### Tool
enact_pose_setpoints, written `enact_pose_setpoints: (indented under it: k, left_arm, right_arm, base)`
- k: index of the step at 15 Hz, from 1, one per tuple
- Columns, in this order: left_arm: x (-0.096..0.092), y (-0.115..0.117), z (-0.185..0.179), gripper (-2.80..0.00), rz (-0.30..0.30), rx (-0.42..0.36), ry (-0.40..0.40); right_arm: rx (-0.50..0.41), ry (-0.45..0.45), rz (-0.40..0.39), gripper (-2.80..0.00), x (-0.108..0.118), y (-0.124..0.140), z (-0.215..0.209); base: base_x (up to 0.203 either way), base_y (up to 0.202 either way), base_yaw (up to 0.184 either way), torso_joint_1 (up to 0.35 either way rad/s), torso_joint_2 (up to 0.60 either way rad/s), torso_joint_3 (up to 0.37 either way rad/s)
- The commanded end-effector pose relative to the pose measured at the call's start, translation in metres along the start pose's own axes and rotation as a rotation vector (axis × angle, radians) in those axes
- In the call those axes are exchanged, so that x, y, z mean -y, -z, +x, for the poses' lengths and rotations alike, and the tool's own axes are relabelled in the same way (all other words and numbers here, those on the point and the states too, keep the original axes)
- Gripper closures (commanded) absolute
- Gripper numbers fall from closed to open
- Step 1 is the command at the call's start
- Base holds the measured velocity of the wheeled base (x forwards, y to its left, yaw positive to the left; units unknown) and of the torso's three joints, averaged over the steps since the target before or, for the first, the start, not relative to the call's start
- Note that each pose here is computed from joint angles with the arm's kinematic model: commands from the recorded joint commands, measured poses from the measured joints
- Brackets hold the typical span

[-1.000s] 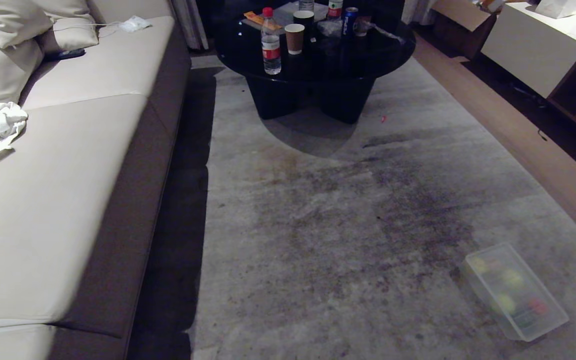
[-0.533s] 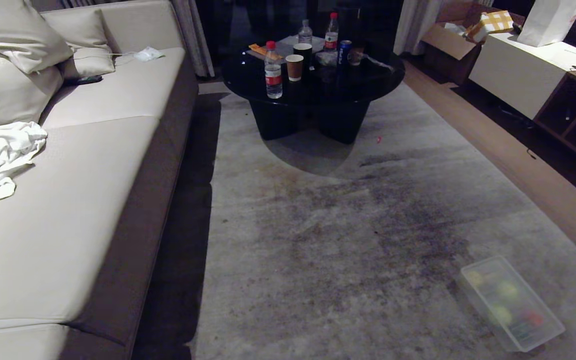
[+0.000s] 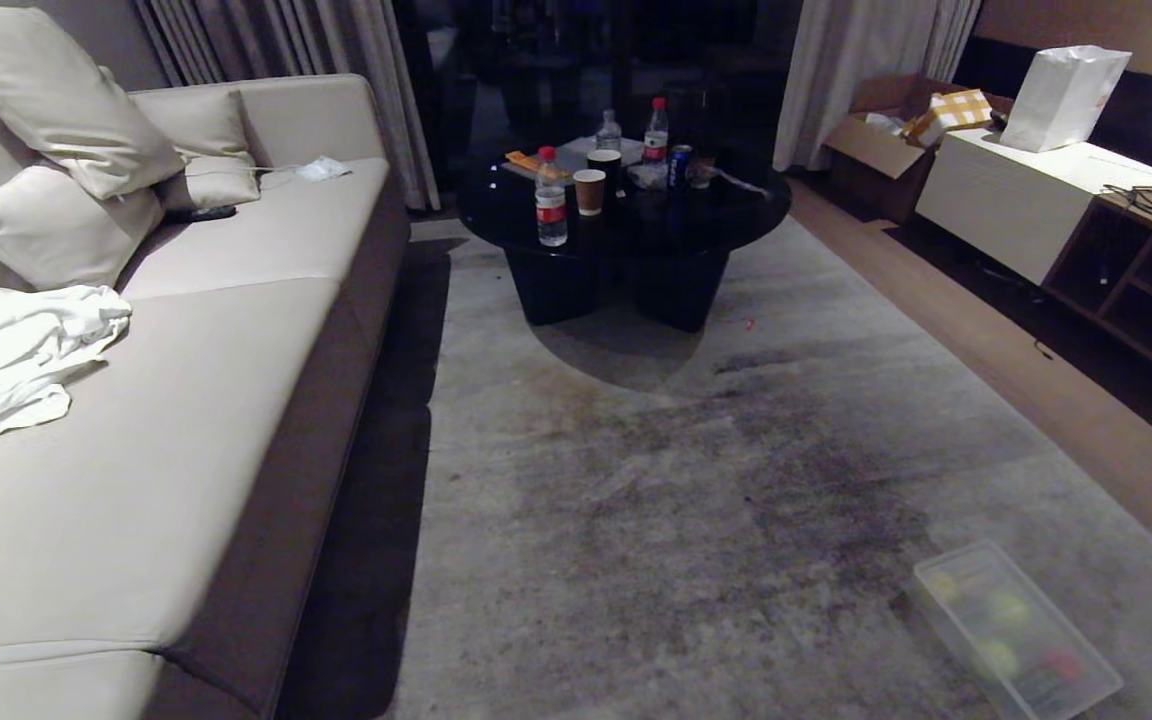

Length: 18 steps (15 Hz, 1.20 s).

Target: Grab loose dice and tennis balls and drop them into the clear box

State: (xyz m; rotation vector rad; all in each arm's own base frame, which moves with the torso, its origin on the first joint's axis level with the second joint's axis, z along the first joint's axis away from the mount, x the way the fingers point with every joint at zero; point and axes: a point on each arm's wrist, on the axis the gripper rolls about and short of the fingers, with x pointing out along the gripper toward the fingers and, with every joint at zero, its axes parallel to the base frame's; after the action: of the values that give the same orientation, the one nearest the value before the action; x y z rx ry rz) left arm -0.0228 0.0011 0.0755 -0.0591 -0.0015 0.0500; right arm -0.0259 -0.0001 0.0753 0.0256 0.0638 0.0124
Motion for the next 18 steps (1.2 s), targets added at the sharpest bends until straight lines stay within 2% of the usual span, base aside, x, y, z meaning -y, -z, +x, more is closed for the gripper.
enact_pose_setpoints:
  k: [1, 13, 15, 18]
  left_arm:
    - [0.0, 0.0004, 0.0002, 0.0, -0.001, -0.003, -0.001]
    - [-0.0001, 0.0004, 0.0002, 0.0, -0.006, -0.003, -0.003]
    - [-0.0002, 0.0001, 0.0002, 0.0, -0.027, 0.001, -0.008]
    - [-0.0002, 0.0001, 0.0002, 0.0, -0.027, 0.001, -0.008]
  right_arm:
    - [-0.002, -0.001, 0.0, 0.0, 0.0, 0.0, 0.0001]
    - [-0.002, -0.001, 0.0, 0.0, 0.0, 0.0, 0.0001]
    - [-0.002, -0.001, 0.0, 0.0, 0.0, 0.0, 0.0001]
    - [-0.002, -0.001, 0.0, 0.0, 0.0, 0.0, 0.0001]
  base:
    - [0.0, 0.0, 0.0, 0.002, 0.01, 0.198]
    - [0.0, 0.0, 0.0, 0.002, 0.0, 0.199]
    - [0.0, 0.0, 0.0, 0.002, 0.0, 0.09]
    - [0.0, 0.0, 0.0, 0.002, 0.0, 0.025]
